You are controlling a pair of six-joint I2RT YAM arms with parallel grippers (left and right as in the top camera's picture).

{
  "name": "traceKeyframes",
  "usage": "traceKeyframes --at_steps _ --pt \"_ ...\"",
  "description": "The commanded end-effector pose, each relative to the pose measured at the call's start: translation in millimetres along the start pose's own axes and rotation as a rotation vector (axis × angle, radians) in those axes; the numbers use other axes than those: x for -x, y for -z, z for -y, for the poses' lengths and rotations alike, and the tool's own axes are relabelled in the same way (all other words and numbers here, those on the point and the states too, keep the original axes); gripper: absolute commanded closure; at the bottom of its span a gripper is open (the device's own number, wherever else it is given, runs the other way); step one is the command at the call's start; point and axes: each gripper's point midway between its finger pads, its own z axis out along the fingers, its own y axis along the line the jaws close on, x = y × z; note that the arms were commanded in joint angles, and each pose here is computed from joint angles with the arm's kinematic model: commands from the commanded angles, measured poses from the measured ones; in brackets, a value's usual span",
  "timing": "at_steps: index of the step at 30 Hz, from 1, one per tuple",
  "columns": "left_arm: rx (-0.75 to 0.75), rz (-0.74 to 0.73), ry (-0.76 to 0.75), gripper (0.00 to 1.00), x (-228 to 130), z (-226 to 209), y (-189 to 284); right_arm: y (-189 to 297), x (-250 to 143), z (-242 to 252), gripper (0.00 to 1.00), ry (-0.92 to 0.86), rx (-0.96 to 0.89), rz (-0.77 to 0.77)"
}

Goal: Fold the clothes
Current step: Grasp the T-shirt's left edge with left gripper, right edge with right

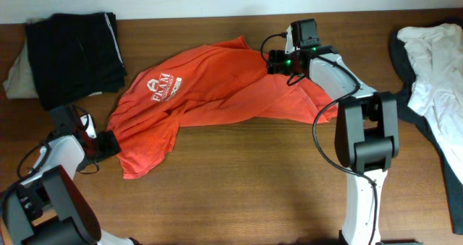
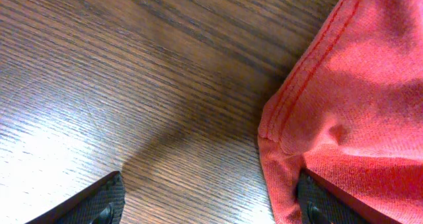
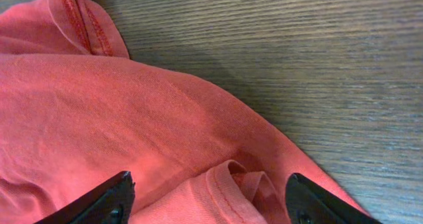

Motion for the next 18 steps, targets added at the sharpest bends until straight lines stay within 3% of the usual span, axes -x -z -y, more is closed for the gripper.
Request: traceKeyframes --at_steps 1,8,11,14,18 --pt "-0.014 -0.077 0.001 0.17 -21 3 -17 -8 -7 -10 0.35 0.032 -0.021 -0.008" --pt "-0.029 -0.077 0.002 0.17 -21 6 -17 -19 -21 9 0.37 0.036 -0.134 -0.041" --pt "-0.029 -0.077 0.002 0.16 -21 6 -17 -19 -20 9 0.53 0.036 -0.133 -0.036" --pt "-0.03 -0.077 0.002 0.16 -21 6 -17 -19 -20 8 0.61 0.036 -0.133 -0.036" --pt "-0.03 -0.075 0.002 0.16 -20 6 -17 -18 -18 8 0.64 0.036 -0.132 -0.029"
